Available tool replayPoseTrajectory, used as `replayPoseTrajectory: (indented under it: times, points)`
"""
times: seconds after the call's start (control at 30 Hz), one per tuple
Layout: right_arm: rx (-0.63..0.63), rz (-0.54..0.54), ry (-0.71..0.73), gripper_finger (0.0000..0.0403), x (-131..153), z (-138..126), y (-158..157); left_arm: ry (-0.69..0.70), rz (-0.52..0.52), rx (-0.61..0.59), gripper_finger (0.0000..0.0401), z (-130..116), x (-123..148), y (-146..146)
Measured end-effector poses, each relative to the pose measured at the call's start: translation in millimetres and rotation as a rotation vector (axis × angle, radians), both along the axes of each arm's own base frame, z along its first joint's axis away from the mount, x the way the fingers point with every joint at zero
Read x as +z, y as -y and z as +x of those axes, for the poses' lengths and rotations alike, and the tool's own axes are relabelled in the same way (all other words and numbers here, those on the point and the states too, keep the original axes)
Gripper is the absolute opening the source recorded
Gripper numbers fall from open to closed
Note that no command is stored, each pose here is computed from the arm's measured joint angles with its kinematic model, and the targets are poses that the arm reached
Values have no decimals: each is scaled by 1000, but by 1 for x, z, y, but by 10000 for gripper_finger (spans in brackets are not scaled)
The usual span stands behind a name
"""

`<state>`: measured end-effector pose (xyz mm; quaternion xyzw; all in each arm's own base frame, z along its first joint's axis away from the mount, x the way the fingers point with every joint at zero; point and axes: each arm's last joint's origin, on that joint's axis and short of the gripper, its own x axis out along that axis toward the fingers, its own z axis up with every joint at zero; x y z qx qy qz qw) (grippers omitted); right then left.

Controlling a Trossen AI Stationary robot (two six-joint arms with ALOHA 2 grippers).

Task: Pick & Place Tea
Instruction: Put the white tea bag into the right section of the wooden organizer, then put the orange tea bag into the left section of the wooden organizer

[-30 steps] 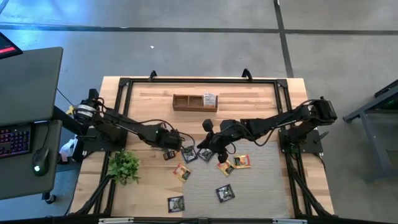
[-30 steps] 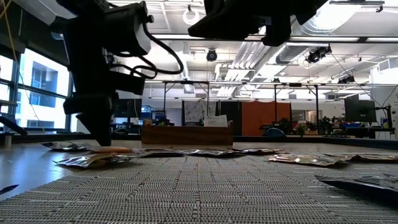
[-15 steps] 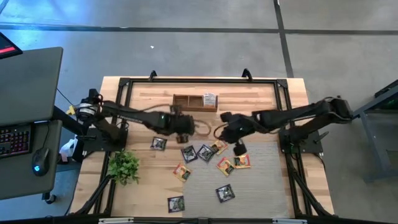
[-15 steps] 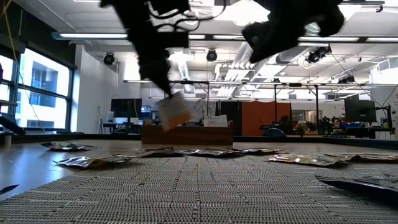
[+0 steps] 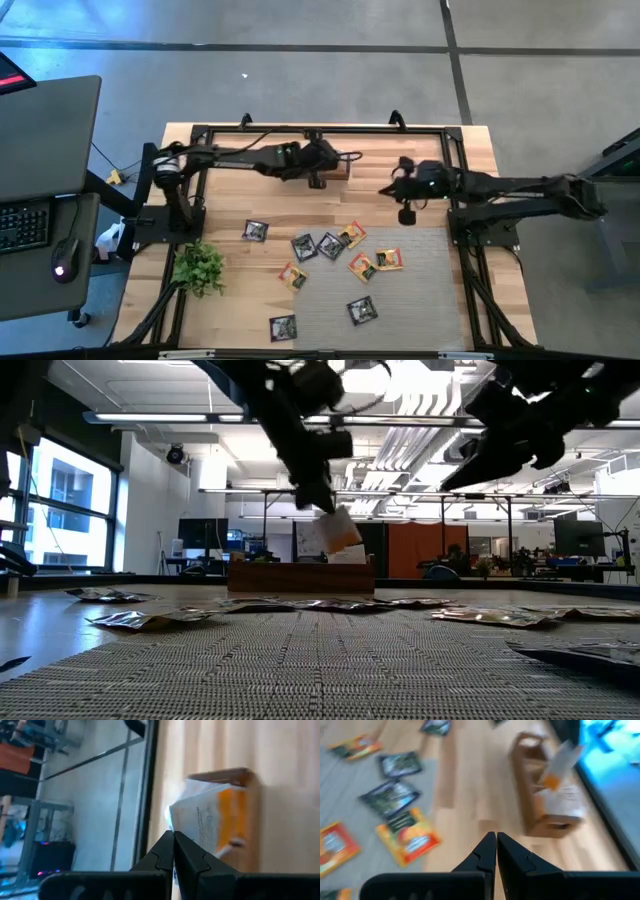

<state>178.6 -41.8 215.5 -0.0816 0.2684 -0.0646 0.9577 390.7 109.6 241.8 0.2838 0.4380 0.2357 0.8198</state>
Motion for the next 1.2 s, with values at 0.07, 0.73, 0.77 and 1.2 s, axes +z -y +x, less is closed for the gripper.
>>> replayPoseTrajectory:
  times: [0.07, 0.73, 0.77, 1.2]
  points:
    - [-31, -7, 25, 12, -3, -9, 4, -30, 5, 16, 4, 7, -10, -8]
    - [-28, -87, 57, 12, -9, -21, 12, -92, 83, -26, 60, 28, -24, -15]
    - [-21, -86, 67, 12, -8, -20, 12, -97, 83, -27, 71, 28, -25, -15]
    - [15, -94, 209, 12, 4, -15, 12, -57, 209, 204, 146, 14, 5, 29]
